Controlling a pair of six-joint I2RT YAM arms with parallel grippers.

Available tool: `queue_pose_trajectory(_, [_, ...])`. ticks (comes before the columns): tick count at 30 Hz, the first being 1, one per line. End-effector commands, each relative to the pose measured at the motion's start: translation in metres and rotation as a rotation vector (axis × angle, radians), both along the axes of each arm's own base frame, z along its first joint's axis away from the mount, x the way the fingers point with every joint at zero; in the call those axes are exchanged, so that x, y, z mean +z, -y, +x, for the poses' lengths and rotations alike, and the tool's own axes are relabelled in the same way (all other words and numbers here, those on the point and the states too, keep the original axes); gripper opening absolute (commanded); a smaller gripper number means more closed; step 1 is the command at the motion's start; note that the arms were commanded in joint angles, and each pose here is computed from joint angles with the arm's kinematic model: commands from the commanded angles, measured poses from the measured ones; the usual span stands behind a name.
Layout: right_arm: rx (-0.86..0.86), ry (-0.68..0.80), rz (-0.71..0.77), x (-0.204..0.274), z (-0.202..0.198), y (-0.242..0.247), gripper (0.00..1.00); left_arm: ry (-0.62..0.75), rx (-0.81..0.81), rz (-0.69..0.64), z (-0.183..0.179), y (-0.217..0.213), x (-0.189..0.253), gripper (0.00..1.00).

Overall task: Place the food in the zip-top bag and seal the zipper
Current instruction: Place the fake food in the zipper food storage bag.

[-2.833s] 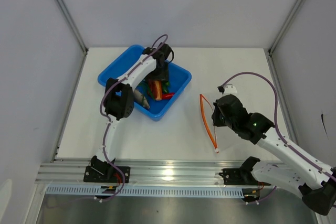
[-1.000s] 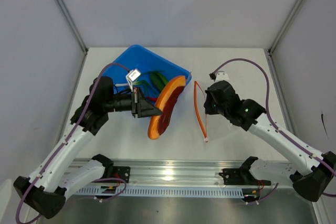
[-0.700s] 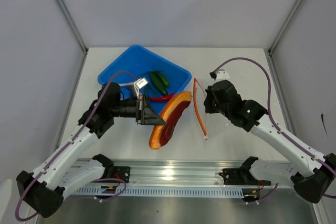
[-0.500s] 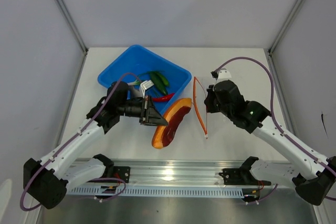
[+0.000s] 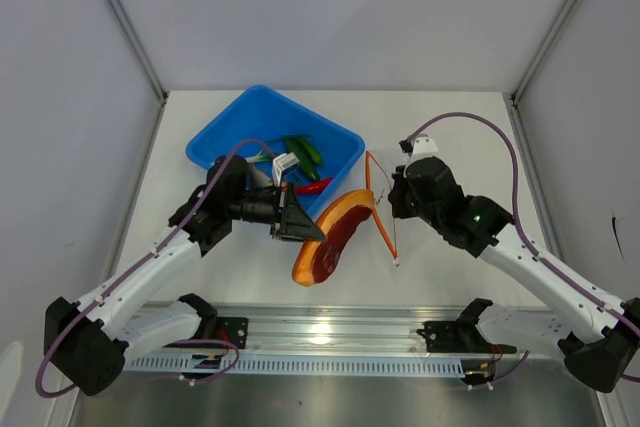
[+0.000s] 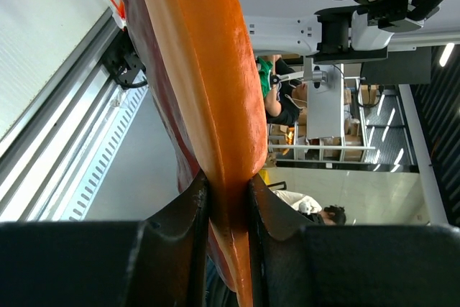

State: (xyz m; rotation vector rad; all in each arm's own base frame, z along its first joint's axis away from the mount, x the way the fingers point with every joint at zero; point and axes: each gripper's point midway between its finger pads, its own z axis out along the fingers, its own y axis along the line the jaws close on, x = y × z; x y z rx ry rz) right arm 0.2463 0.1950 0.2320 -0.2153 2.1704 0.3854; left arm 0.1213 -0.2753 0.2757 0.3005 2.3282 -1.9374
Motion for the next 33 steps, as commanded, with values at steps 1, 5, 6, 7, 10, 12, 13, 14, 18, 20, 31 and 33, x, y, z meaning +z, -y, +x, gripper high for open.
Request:
queue_pose_trajectory(1, [0.008,0.041,0.013,0.008,0.002,-0.002,0.0,0.04,-0.031,-0.053,-0.01,-0.001,0.02,0.01])
queue_pose_trajectory(5, [0.022,0.037,0.043,0.012,-0.001,-0.011,0.0,0.024,-0.023,-0.041,-0.004,0.005,0.014,0.01])
queue_pose_trajectory(6, [0.025,0.035,0.049,0.014,-0.002,-0.012,0.0,0.023,-0.024,-0.041,-0.003,0.006,0.014,0.0])
queue_pose_trajectory(7, [0.028,0.032,0.057,0.015,-0.003,-0.014,0.0,0.035,-0.023,-0.048,-0.001,0.008,0.018,0.01])
queue_pose_trajectory(10, [0.039,0.025,0.061,0.016,-0.006,-0.019,0.0,0.017,-0.027,-0.037,0.006,0.016,0.011,0.01])
queue_pose_trajectory(12, [0.045,0.021,0.068,0.016,-0.007,-0.023,0.0,0.012,-0.026,-0.034,0.012,0.022,0.01,0.0])
queue_pose_trajectory(13, [0.048,0.016,0.072,0.016,-0.008,-0.024,0.0,0.011,-0.023,-0.034,0.014,0.024,0.01,0.01])
queue_pose_trajectory(14, [0.044,0.01,0.082,0.016,-0.009,-0.025,0.0,0.017,-0.019,-0.036,0.017,0.025,0.01,0.01])
queue_pose_trajectory(18, [0.061,-0.007,0.119,0.018,-0.014,-0.033,0.0,0.025,0.043,-0.008,0.039,0.035,0.008,0.0])
queue_pose_trajectory(20, [0.066,-0.013,0.129,0.019,-0.018,-0.036,0.0,0.042,0.07,-0.006,0.048,0.038,0.009,0.01])
queue_pose_trajectory(31, [0.059,-0.095,0.255,0.028,-0.028,-0.053,0.0,0.21,0.188,0.021,0.086,0.055,0.015,0.01])
queue_pose_trajectory(33, [0.076,-0.109,0.281,0.032,-0.03,-0.059,0.0,0.227,0.209,0.045,0.092,0.058,0.006,0.01])
